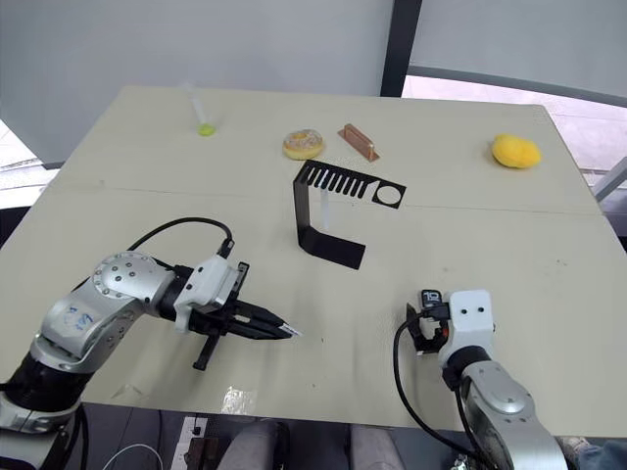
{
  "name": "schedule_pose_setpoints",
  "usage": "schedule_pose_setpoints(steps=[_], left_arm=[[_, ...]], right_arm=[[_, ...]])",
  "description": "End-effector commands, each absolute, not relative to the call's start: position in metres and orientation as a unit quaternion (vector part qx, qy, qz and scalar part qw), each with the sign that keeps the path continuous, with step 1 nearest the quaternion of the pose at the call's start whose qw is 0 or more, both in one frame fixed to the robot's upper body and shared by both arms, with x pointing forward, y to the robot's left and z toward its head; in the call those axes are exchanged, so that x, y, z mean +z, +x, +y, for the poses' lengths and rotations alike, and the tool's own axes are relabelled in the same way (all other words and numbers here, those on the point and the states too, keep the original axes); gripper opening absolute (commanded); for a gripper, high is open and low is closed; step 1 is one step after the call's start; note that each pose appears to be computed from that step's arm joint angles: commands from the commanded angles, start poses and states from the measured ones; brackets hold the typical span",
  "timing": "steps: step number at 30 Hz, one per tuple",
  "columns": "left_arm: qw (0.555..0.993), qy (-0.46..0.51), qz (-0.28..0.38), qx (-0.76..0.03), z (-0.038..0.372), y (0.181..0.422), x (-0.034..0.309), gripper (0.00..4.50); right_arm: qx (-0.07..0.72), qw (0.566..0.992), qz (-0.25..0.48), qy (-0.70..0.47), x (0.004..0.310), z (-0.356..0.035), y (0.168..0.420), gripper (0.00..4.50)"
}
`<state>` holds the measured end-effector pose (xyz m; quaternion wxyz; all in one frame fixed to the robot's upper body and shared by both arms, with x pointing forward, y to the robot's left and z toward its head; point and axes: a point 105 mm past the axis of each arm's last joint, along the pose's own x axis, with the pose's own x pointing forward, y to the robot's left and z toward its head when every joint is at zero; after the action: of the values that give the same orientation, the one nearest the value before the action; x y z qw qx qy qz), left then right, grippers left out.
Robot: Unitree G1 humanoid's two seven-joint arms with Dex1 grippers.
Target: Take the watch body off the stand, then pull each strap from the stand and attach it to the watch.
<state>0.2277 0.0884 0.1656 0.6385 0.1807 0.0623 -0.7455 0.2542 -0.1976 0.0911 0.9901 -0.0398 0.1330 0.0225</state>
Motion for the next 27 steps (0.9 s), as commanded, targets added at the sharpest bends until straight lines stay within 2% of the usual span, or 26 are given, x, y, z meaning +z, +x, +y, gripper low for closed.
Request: schedule_pose_setpoints(steps=[1, 12, 27], left_arm=[[0.636, 0.19, 0.046, -0.746, 0.088, 0.222, 0.174, 0.0], [0.637, 0.193, 0.047, -0.745, 0.088, 0.223, 0.173, 0.0], [0.638, 0.194, 0.049, -0.744, 0.09, 0.224, 0.17, 0.0]], right_arm=[[-0.01, 0.991, 0.12, -0.05, 0.094, -0.207, 0.256, 4.48], [-0.026, 0.989, 0.126, -0.066, 0.08, -0.217, 0.256, 4.48], [-0.016, 0.99, 0.138, -0.04, 0.068, -0.21, 0.256, 4.48]])
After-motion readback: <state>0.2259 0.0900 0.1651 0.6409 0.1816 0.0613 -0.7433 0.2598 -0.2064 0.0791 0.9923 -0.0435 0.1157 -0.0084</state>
